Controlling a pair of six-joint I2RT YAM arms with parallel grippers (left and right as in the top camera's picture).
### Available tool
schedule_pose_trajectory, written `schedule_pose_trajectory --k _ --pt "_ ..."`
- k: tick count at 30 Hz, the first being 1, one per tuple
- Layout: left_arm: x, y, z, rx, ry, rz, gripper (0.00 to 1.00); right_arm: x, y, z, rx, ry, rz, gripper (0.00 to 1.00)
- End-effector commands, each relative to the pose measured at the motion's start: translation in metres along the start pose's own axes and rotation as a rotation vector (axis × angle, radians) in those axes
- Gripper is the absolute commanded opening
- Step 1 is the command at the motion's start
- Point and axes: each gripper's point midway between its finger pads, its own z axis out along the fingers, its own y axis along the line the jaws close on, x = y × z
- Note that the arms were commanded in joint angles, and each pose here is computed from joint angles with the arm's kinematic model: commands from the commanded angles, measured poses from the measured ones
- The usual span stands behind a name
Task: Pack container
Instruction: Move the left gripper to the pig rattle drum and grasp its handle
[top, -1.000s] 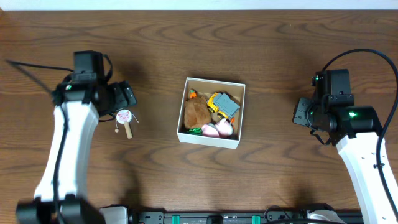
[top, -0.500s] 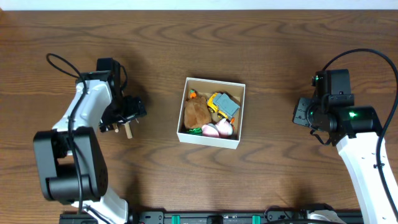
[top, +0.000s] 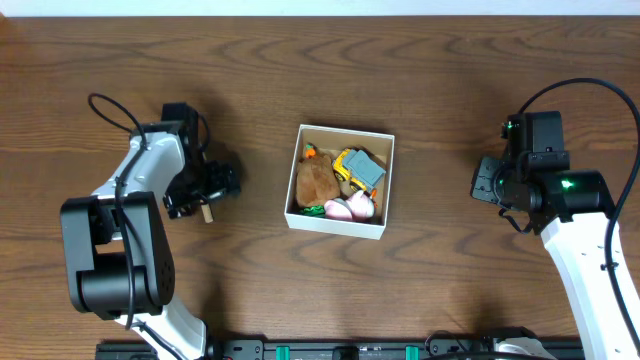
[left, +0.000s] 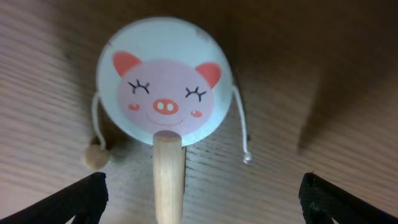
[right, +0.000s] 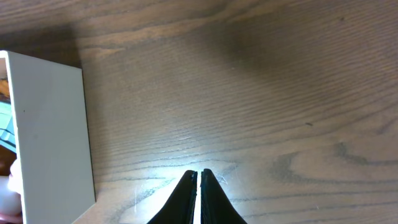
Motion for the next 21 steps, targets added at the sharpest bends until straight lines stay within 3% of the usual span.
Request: schedule_pose_trajectory --k 1,13,21 --pt "0.013 0.007 0.016 -0.01 0.043 0.004 0.98 0.001 -0.002 0.002 0.004 0.005 -0.008 0.07" --pt "0.007 0.005 0.021 0.001 0.009 0.007 1.0 0.001 -0.002 0.002 0.004 0.005 -0.008 0.07" --pt "0.006 0.005 0.021 0.003 0.002 0.008 0.61 0.001 -0.002 0.002 0.005 0.007 -0.008 0.07"
